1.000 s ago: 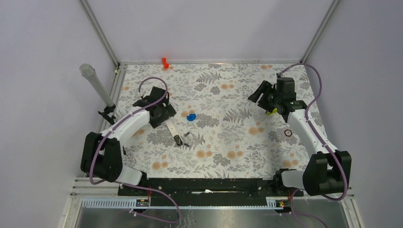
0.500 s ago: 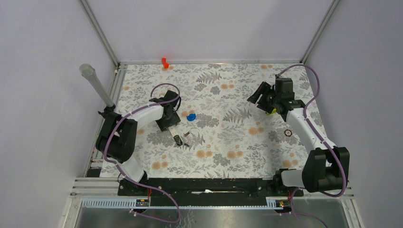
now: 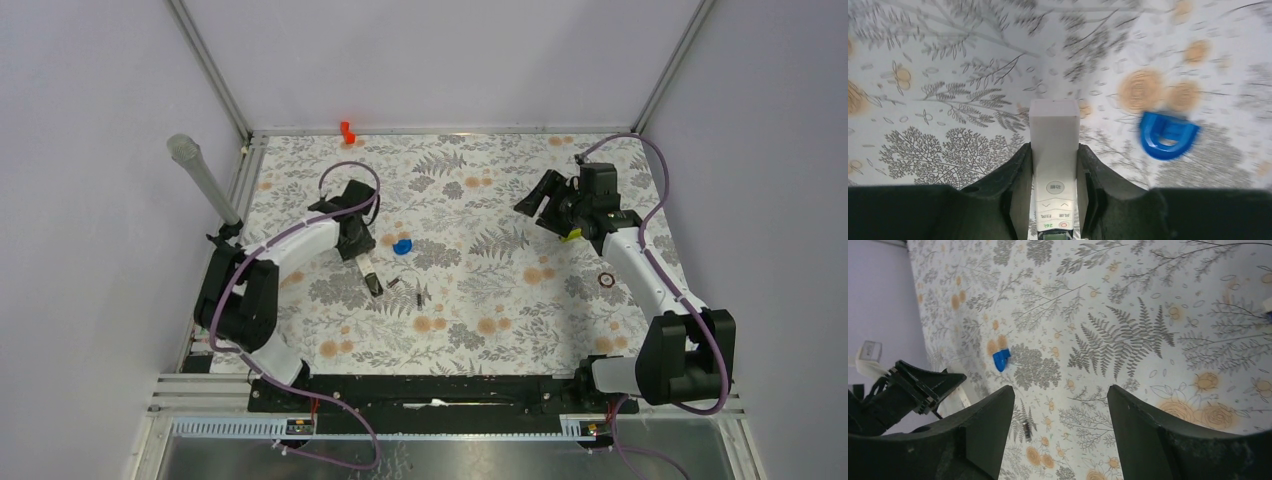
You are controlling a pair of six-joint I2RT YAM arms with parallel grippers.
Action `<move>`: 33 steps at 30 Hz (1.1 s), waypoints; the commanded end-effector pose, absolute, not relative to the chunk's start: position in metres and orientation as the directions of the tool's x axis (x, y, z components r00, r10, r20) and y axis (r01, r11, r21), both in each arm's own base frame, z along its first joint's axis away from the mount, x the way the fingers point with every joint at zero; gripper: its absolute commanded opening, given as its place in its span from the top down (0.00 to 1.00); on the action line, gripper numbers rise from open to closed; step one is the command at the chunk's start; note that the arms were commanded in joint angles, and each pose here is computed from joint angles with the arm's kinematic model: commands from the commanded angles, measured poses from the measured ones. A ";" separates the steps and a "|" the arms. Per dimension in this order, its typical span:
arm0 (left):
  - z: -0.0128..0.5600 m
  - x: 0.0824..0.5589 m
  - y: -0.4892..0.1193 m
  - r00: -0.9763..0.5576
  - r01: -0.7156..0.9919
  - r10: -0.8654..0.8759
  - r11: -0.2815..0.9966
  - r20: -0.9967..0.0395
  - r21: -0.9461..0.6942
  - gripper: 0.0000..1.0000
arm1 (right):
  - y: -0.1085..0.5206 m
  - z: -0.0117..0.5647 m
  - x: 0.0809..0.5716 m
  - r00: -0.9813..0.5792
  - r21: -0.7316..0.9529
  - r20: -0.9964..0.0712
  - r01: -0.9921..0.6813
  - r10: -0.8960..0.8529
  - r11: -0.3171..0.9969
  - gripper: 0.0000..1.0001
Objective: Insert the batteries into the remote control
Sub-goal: Pick up the remote control from the center of the board, then adjust the remote control.
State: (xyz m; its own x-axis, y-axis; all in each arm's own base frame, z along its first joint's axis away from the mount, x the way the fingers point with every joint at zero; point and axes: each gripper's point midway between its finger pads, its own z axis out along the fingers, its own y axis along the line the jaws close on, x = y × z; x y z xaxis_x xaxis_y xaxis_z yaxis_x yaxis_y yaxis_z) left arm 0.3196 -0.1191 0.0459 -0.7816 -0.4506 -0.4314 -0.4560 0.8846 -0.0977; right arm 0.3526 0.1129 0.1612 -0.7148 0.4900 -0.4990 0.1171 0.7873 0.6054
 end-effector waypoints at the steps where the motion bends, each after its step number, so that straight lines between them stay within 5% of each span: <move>1: 0.142 0.365 -0.138 -0.675 -0.311 -0.414 0.910 -0.610 -0.274 1.00 | 0.134 0.191 0.357 -0.708 0.668 -0.544 -0.041 0.450 0.743 0.23; 8: 0.250 0.376 -0.210 -0.675 0.160 -0.267 0.857 -0.688 -0.489 1.00 | 0.201 0.250 0.341 -0.701 0.734 -0.623 -0.370 0.347 0.570 0.18; 16: 0.372 0.324 -0.288 -0.652 0.640 -0.166 0.404 -0.740 -0.654 1.00 | 0.277 0.335 0.292 -0.682 0.743 -0.668 -0.635 0.297 0.213 0.09; 26: 0.478 0.251 -0.296 -0.628 0.775 -0.221 -0.090 -0.746 -0.625 1.00 | 0.296 0.403 0.253 -0.653 0.681 -0.681 -0.731 0.332 -0.043 0.11; 33: 0.501 0.234 -0.291 -0.654 0.757 -0.231 -0.200 -0.721 -0.622 1.00 | 0.302 0.430 0.238 -0.640 0.648 -0.690 -0.754 0.339 -0.104 0.35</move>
State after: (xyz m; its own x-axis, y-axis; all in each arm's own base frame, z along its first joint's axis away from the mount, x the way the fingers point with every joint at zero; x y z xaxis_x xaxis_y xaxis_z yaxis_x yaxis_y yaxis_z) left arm 0.2722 -0.3022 0.4599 -0.7071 -0.2306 -0.6685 0.6966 -0.0647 -0.7145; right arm 0.2549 0.3021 0.3961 -0.6861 0.3185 -0.6540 -0.6970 -0.0306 0.7164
